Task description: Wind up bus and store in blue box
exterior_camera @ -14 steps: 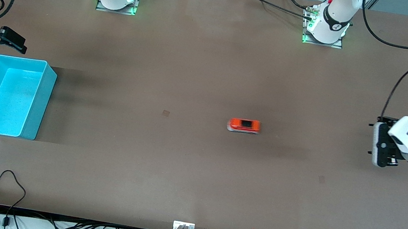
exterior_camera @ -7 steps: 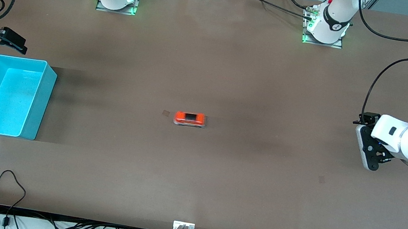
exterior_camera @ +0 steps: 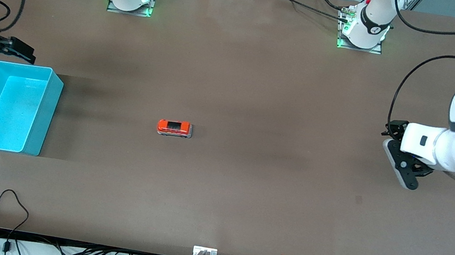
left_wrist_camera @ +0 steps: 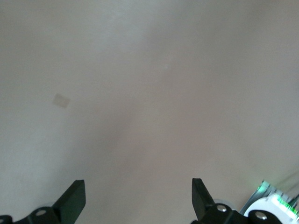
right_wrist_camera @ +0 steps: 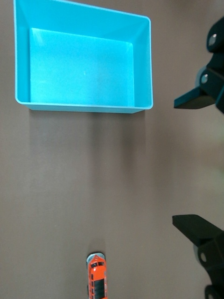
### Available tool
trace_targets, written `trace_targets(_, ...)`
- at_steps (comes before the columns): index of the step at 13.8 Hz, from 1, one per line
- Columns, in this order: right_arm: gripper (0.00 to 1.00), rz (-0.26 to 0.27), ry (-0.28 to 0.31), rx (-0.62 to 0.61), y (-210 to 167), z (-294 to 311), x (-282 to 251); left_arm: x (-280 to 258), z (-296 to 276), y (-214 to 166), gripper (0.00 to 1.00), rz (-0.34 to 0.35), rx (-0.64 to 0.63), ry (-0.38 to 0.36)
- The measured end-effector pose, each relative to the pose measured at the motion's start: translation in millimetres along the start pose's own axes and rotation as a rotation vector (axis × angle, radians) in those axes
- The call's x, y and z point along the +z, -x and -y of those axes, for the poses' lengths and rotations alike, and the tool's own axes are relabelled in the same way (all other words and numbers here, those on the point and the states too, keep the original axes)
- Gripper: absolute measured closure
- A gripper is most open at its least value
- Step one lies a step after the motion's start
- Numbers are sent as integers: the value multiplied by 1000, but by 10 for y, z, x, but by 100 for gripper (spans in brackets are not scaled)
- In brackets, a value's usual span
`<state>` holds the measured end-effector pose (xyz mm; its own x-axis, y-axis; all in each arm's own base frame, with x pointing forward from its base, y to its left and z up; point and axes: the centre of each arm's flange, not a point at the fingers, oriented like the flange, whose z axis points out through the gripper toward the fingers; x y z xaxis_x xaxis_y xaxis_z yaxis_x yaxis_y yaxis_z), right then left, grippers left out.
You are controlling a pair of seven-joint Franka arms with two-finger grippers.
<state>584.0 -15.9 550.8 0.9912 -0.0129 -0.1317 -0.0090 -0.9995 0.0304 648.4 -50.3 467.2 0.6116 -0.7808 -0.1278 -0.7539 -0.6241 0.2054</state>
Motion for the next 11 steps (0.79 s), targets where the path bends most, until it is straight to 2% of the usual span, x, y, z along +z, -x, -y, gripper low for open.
trace_targets(3, 0, 27, -1, -5, -78, 25, 152, -403, -256, 34, 0, -33, -216, -67)
trace_targets(6, 0, 30, 0, -46, -87, 201, 166, -751, -381, 102, 0, -112, -467, -140)
trace_targets(8, 0, 29, 7, -162, -71, 553, 159, -889, -239, 345, 0, -151, -620, -148)
trace_targets(9, 0, 31, 5, -239, -56, 762, 170, -951, -142, 506, 0, -179, -690, -129)
trace_targets(10, 0, 38, -26, -298, -46, 962, 206, -1025, -70, 668, 0, -205, -758, -113)
trace_targets(11, 0, 48, -84, -346, -46, 1137, 263, -1106, -43, 797, 0, -228, -829, -106)
